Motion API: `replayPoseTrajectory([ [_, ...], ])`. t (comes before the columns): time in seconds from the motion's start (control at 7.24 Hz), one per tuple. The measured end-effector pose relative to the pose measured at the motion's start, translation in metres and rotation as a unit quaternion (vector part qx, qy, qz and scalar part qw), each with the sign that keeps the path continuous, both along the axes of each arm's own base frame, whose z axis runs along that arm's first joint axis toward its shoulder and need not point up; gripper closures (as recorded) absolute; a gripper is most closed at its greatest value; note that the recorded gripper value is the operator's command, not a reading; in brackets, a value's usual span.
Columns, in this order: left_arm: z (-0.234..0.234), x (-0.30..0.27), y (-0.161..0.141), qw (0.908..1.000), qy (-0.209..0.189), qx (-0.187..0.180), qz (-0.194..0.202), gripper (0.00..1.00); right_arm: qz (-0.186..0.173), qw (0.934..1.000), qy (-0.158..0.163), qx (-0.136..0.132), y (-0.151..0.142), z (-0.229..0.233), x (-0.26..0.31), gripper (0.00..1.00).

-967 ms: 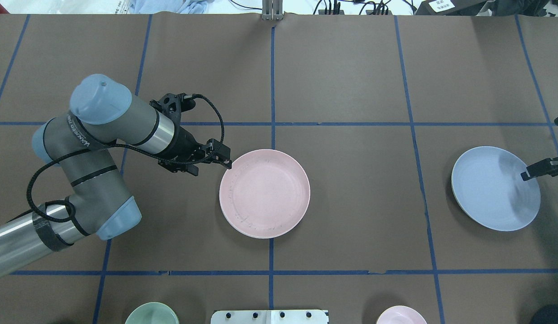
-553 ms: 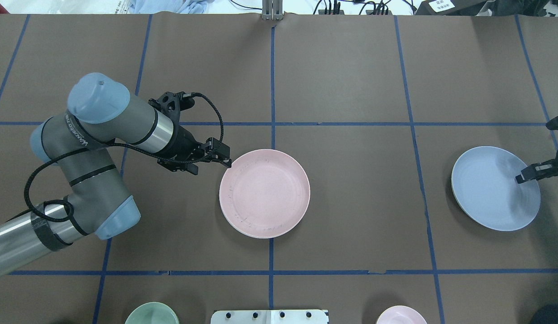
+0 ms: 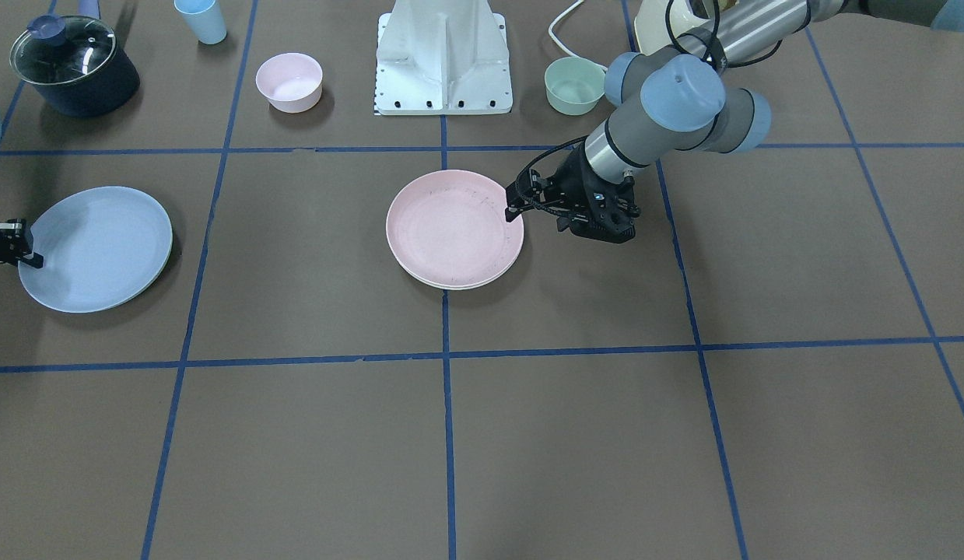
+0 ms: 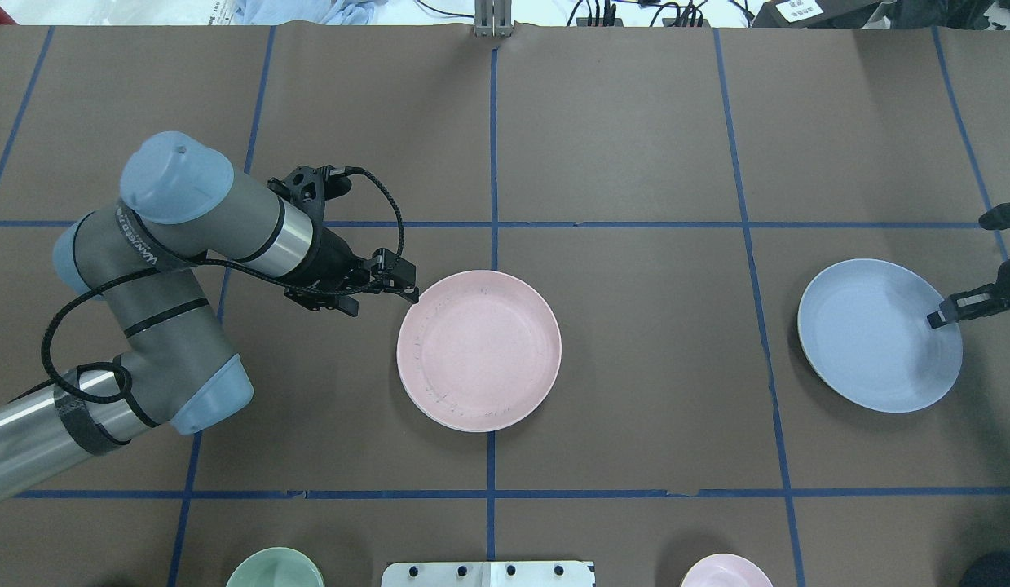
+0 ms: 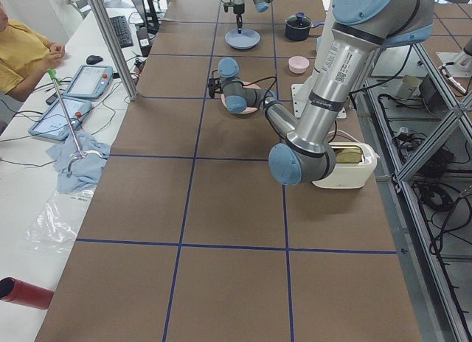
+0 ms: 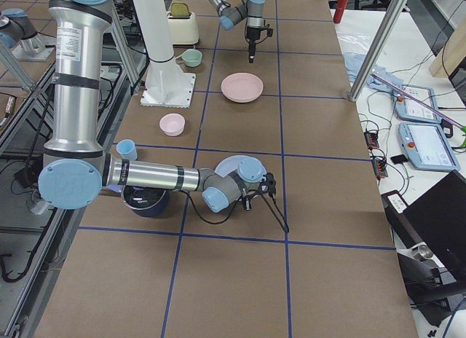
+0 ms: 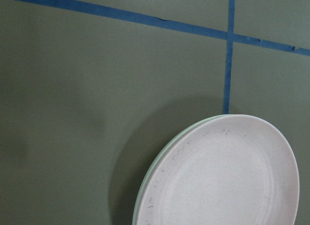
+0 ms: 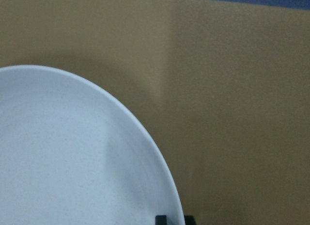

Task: Stack three plates with pink and blue
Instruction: 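Release the pink plate with the left gripper while the right grasps the blue plate, then slide the light blue plate with the right gripper onto the pink plate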

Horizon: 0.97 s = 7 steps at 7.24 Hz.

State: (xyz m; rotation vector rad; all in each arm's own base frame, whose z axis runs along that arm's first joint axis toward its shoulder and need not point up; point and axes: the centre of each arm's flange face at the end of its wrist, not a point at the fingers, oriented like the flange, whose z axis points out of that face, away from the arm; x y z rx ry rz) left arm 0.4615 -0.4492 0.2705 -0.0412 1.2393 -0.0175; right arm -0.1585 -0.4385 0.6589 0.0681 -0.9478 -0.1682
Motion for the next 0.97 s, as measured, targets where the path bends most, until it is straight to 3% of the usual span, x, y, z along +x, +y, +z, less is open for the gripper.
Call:
replayPoseTrajectory([
  [0.28,-0.001,-0.001,0.001,1.0000,0.001,0.000,0.000,0.01,0.033,0.9987,-0.034,-0.020,-0.002,-0.053,-0.003,1.00],
  [0.55,-0.001,-0.001,0.000,1.0000,0.001,0.001,-0.001,0.01,0.076,0.9921,-0.085,-0.052,-0.003,-0.114,-0.018,1.00],
  [0.97,-0.001,-0.014,-0.011,0.9999,0.001,0.003,-0.011,0.01,0.111,0.9716,-0.178,-0.109,-0.005,-0.229,-0.126,1.00],
])
